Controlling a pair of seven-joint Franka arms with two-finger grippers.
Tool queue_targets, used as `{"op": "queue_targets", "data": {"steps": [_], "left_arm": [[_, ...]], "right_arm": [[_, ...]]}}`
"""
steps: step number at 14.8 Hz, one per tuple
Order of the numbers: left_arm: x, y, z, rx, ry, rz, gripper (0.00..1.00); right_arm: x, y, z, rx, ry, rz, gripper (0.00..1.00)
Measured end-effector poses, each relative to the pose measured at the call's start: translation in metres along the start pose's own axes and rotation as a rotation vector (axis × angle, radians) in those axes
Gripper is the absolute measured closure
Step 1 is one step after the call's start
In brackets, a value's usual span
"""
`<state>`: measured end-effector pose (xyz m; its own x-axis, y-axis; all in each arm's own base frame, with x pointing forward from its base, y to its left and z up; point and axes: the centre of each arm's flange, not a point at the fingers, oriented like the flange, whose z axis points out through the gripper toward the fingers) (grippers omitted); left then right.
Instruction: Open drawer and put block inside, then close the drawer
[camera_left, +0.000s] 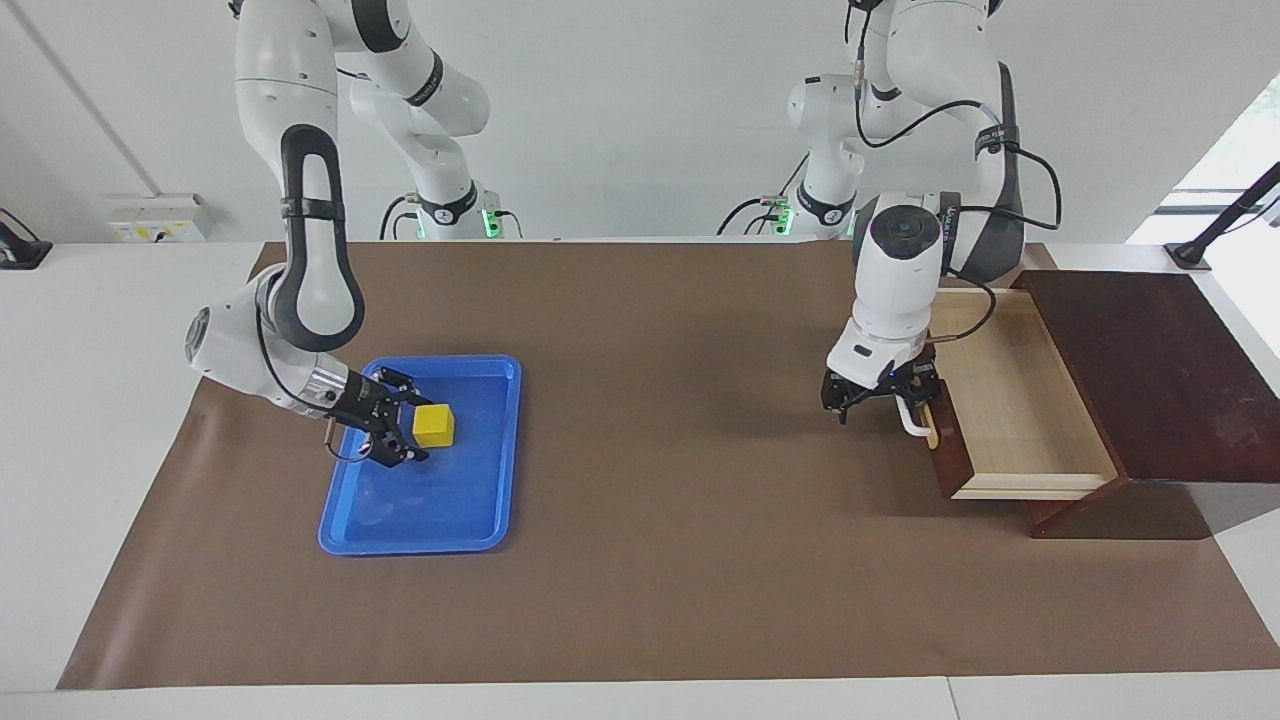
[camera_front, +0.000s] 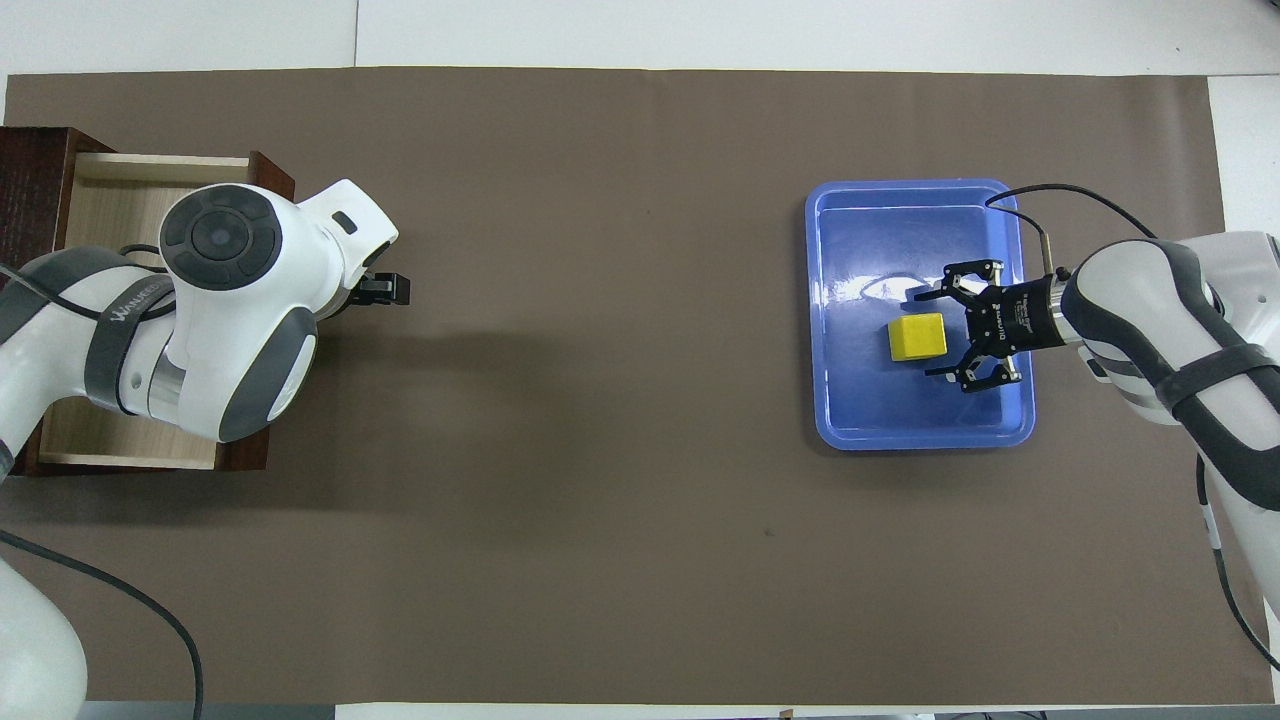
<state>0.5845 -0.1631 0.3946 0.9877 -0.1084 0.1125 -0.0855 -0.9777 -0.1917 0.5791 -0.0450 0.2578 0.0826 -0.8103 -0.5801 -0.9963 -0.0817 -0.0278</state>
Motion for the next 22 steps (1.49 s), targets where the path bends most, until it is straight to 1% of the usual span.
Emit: {"op": "queue_targets", "data": {"steps": [4,6,7,8,9,10,11,12,14,15,17,18,20,22], "left_arm": [[0.013,-0.01,-0.018,0.009,-0.015,-0.025,0.0],[0.016,-0.012,-0.023,0.003,-0.027,-0.041,0.0],[0.018,-0.012,-0.03,-0.016,-0.044,-0.061,0.0],[0.021,-0.014,-0.043,-0.035,-0.066,-0.088,0.0],[0.025,-0.016,-0.058,-0.046,-0.084,-0.123,0.0],[0.031,-0.018,-0.076,-0.052,-0.092,-0.173,0.0],[0.036,-0.02,-0.094,-0.061,-0.095,-0.229,0.0],[0.039,-0.019,-0.108,-0.076,-0.1,-0.283,0.0],[0.041,-0.014,-0.123,-0.099,-0.121,-0.409,0.0],[0.042,-0.013,-0.128,-0.109,-0.127,-0.505,0.0],[0.045,-0.012,-0.139,-0.121,-0.139,-0.754,0.0],[0.045,-0.01,-0.143,-0.123,-0.147,-0.87,0.0],[0.044,-0.003,-0.146,-0.122,-0.163,-1.035,0.0],[0.043,0.005,-0.147,-0.114,-0.175,-1.157,0.0]], "right_arm": [[0.001,0.002,0.002,-0.004,0.0,0.0,0.0],[0.001,0.003,0.003,-0.004,0.0,-0.014,0.03],[0.002,0.003,0.003,-0.005,0.0,-0.022,0.09],[0.001,0.003,0.003,-0.004,-0.001,-0.031,0.11],[0.001,0.003,0.003,0.001,-0.006,-0.042,0.16],[0.001,0.003,0.002,0.008,-0.014,-0.057,0.27],[0.001,0.003,0.001,0.014,-0.023,-0.076,0.38],[-0.001,0.003,-0.001,0.02,-0.027,-0.094,0.44],[-0.002,0.002,-0.001,0.024,-0.024,-0.109,0.44],[-0.003,0.0,-0.002,0.028,-0.024,-0.111,0.44],[-0.014,-0.011,-0.013,0.037,-0.04,-0.105,0.44],[-0.024,-0.021,-0.024,0.036,-0.058,-0.1,0.44],[-0.054,-0.044,-0.048,0.034,-0.092,-0.091,0.44],[-0.106,-0.068,-0.058,0.034,-0.1,-0.071,0.44]]}}
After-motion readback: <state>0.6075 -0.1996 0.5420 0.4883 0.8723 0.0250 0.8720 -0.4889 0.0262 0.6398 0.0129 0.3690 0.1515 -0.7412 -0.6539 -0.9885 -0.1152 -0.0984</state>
